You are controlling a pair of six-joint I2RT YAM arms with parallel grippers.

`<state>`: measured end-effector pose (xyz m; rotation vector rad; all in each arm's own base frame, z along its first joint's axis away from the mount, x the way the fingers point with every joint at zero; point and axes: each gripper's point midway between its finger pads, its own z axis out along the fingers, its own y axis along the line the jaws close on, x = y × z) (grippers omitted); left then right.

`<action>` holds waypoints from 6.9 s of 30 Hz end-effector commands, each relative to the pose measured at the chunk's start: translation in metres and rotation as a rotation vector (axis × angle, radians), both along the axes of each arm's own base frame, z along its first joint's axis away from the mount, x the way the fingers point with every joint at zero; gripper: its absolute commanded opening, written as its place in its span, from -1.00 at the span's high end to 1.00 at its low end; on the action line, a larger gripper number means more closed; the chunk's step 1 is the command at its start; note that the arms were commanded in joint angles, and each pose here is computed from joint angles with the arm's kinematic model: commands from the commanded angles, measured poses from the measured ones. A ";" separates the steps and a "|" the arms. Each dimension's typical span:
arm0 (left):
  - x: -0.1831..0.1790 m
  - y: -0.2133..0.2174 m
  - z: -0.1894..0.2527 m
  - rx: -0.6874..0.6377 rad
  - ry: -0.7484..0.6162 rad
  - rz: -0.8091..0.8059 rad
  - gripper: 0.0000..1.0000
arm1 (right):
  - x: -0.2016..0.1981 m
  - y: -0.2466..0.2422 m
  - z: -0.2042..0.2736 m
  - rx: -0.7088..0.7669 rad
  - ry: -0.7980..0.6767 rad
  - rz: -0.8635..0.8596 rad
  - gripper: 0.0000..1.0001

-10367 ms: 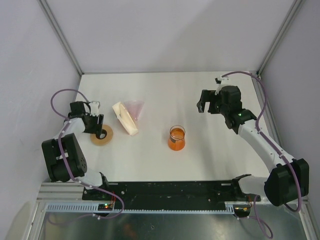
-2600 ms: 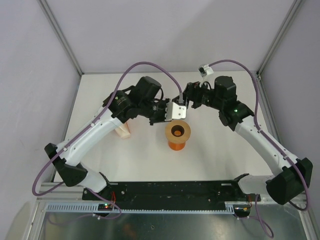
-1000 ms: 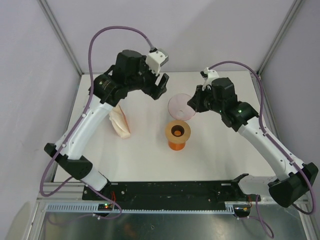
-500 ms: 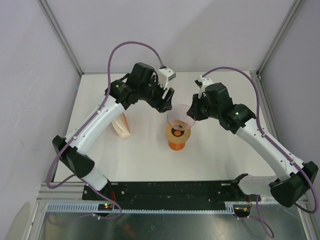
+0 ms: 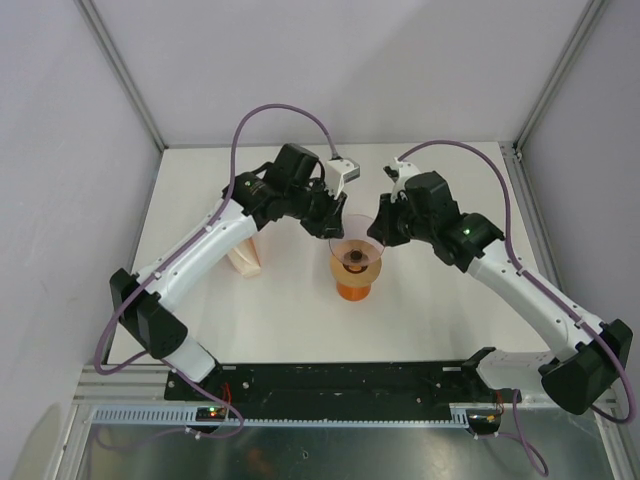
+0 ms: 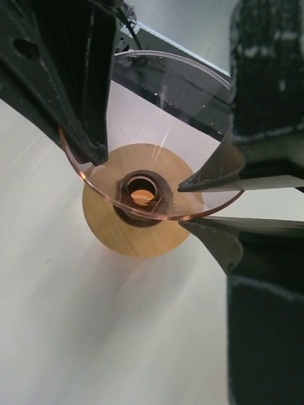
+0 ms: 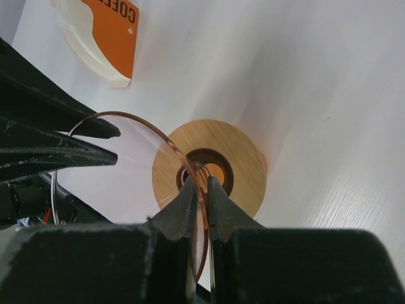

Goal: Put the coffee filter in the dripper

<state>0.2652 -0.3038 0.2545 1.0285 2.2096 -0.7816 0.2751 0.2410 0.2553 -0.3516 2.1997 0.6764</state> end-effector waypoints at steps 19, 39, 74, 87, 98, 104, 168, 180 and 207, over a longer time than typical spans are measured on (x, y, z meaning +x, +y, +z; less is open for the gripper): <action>-0.024 -0.008 -0.001 -0.046 0.071 -0.072 1.00 | 0.001 -0.001 0.013 0.067 -0.014 -0.013 1.00; -0.021 -0.007 -0.039 -0.013 0.204 -0.055 0.99 | 0.010 0.003 -0.023 0.018 0.089 0.003 1.00; -0.057 0.021 -0.157 0.201 0.416 -0.108 1.00 | 0.008 -0.014 -0.110 -0.144 0.169 -0.030 1.00; -0.073 0.034 -0.192 0.267 0.503 -0.125 1.00 | 0.003 -0.021 -0.152 -0.222 0.261 -0.020 1.00; -0.075 0.044 -0.219 0.314 0.568 -0.125 0.99 | 0.005 -0.021 -0.165 -0.223 0.267 -0.022 1.00; -0.060 0.041 -0.206 0.277 0.518 -0.106 1.00 | 0.006 -0.021 -0.163 -0.227 0.259 -0.026 1.00; 0.020 -0.006 -0.021 -0.027 0.049 -0.044 -0.08 | 0.025 0.014 -0.022 -0.108 -0.010 -0.007 0.06; 0.015 0.016 -0.017 0.011 -0.003 0.013 -0.09 | 0.009 -0.008 -0.018 -0.202 -0.030 -0.099 0.13; 0.049 0.061 0.047 -0.032 -0.197 0.171 -0.28 | -0.002 -0.013 0.040 -0.116 -0.199 -0.076 0.19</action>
